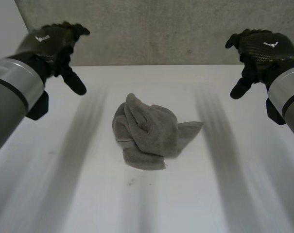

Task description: Fold the towel.

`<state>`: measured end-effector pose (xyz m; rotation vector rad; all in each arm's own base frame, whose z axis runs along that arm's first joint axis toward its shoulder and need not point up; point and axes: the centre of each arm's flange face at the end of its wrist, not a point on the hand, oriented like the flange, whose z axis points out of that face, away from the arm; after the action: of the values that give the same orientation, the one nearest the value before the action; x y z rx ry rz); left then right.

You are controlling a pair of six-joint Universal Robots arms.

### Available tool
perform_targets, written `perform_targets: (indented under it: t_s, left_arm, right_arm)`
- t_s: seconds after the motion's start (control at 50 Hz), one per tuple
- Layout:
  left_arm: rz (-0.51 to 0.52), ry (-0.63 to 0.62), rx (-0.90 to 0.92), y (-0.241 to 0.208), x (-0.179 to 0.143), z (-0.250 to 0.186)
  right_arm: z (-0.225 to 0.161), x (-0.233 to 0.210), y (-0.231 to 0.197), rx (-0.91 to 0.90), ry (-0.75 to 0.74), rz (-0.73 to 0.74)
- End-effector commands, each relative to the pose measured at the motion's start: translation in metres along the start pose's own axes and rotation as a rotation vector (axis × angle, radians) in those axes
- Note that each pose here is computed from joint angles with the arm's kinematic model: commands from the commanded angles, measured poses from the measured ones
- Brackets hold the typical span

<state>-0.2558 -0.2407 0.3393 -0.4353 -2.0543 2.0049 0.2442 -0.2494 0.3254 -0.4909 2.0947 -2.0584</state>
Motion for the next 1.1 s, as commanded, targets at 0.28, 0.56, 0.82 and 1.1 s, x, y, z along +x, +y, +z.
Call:
perform_targets:
  t_s: [0.28, 0.56, 0.82, 1.1]
  left_arm:
    - [0.03, 0.354, -0.21, 0.146, 0.045, 0.096]
    - [0.199, 0.378, -0.238, 0.182, 0.049, 0.115]
    - [0.193, 0.313, -0.105, 0.111, 0.049, 0.095]
    - [0.048, 0.144, 0.111, 0.007, 0.032, 0.055]
  right_arm:
    - [0.046, -0.041, 0.123, -0.365, -0.192, 0.241]
    - [0.062, -0.103, 0.191, -0.472, -0.363, 0.361]
    - [0.088, -0.087, 0.112, -0.129, -0.202, 0.344]
    - [0.066, -0.068, -0.034, 0.442, -0.171, 0.083]
